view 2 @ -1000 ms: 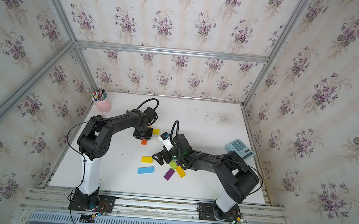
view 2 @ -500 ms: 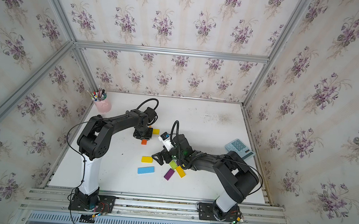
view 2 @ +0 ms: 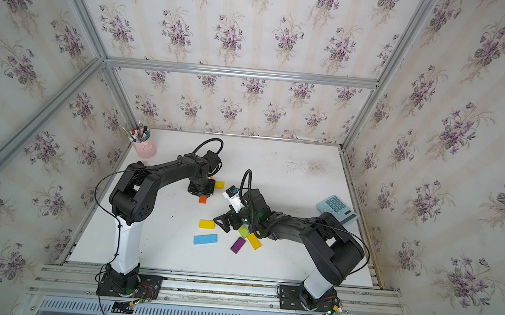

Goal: Assemble the letter t with building blocks
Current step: Assemble the building block at the center of the board.

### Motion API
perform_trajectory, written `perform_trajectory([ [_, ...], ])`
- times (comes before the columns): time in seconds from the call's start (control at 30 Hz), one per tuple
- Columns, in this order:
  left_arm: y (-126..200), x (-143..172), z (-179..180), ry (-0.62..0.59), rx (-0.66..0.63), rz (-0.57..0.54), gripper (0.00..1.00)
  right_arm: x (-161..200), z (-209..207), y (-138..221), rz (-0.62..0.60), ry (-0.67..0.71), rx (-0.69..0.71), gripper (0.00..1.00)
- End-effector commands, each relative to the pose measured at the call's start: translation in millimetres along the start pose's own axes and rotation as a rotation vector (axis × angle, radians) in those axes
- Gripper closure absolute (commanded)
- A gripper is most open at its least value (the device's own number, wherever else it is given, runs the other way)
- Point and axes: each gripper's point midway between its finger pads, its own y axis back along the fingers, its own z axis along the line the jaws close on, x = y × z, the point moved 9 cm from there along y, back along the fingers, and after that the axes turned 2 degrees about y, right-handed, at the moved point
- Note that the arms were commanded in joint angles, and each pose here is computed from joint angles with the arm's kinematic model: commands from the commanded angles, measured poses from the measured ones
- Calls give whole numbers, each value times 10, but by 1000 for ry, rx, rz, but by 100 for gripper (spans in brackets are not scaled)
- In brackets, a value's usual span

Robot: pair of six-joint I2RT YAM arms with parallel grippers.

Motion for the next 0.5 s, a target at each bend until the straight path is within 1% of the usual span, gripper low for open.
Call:
perform_trajectory([
  [0.0,-56,-19,12,5,-24,-9,68,-25,13,2,-3,4,-13,0],
  [0.23,-44,-34,14,4,-26,-13,66,-22,11,-7,1,3,-16,0],
  [0.37,-71,-27,21,6,-38,-2,57,-24,12,-8,2,3,-17,0],
  [0.47,-81,-19,17,6,-34,2,53,-23,9,-6,2,3,-16,0],
])
